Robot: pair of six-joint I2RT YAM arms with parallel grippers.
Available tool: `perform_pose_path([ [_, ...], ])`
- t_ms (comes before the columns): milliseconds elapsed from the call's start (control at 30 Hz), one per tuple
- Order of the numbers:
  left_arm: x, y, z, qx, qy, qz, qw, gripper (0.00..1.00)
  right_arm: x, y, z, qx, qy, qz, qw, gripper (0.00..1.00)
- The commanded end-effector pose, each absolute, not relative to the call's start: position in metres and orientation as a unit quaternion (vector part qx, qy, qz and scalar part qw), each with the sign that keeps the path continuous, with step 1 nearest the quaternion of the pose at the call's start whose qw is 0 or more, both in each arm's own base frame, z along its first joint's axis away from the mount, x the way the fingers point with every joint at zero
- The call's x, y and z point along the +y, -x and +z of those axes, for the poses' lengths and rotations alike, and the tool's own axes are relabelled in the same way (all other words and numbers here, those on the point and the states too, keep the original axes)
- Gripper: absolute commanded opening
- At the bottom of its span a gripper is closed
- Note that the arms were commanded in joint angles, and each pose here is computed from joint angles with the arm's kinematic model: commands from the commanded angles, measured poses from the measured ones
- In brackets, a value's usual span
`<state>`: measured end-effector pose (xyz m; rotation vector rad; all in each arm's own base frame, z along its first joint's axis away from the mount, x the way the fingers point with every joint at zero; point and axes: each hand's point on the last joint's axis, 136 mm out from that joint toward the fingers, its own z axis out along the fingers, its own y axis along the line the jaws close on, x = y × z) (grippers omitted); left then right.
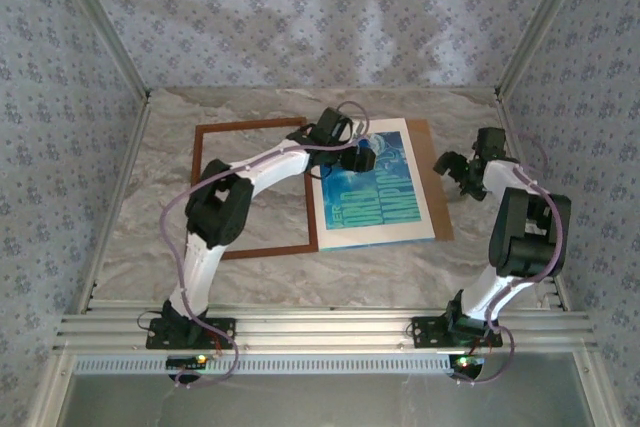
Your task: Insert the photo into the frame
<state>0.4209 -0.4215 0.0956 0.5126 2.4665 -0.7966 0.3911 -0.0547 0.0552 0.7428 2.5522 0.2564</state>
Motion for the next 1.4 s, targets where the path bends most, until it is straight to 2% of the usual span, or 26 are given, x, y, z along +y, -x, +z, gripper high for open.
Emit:
perform_pose_path([
  [0, -0.427, -0.414, 0.078, 0.915, -0.212, -0.271, 0.211, 0.78, -0.064, -0.382, 0.047, 0.932, -0.287, 0.073, 0.207, 0.95],
  [300, -0.438, -0.412, 0.05, 0.92, -0.218, -0.266, 0.187, 0.78, -0.057, -0.366, 0.026, 0.943, -0.281, 0.083, 0.159, 0.94],
  [500, -0.437, -0.402, 0.028, 0.925, -0.215, -0.266, 0.166, 0.78, -0.028, -0.369, 0.028, 0.939, -0.253, 0.169, 0.158, 0.91],
  [667, -0.436, -0.398, 0.019, 0.927, -0.212, -0.268, 0.156, 0.78, -0.014, -0.375, 0.042, 0.921, -0.239, 0.239, 0.192, 0.85],
  [1000, -0.436, -0.396, 0.011, 0.928, -0.21, -0.269, 0.149, 0.78, -0.016, -0.378, 0.078, 0.885, -0.228, 0.295, 0.279, 0.76],
  [1367, -0.436, -0.395, 0.011, 0.928, -0.21, -0.27, 0.147, 0.78, -0.011, -0.377, 0.112, 0.844, -0.199, 0.328, 0.374, 0.75],
])
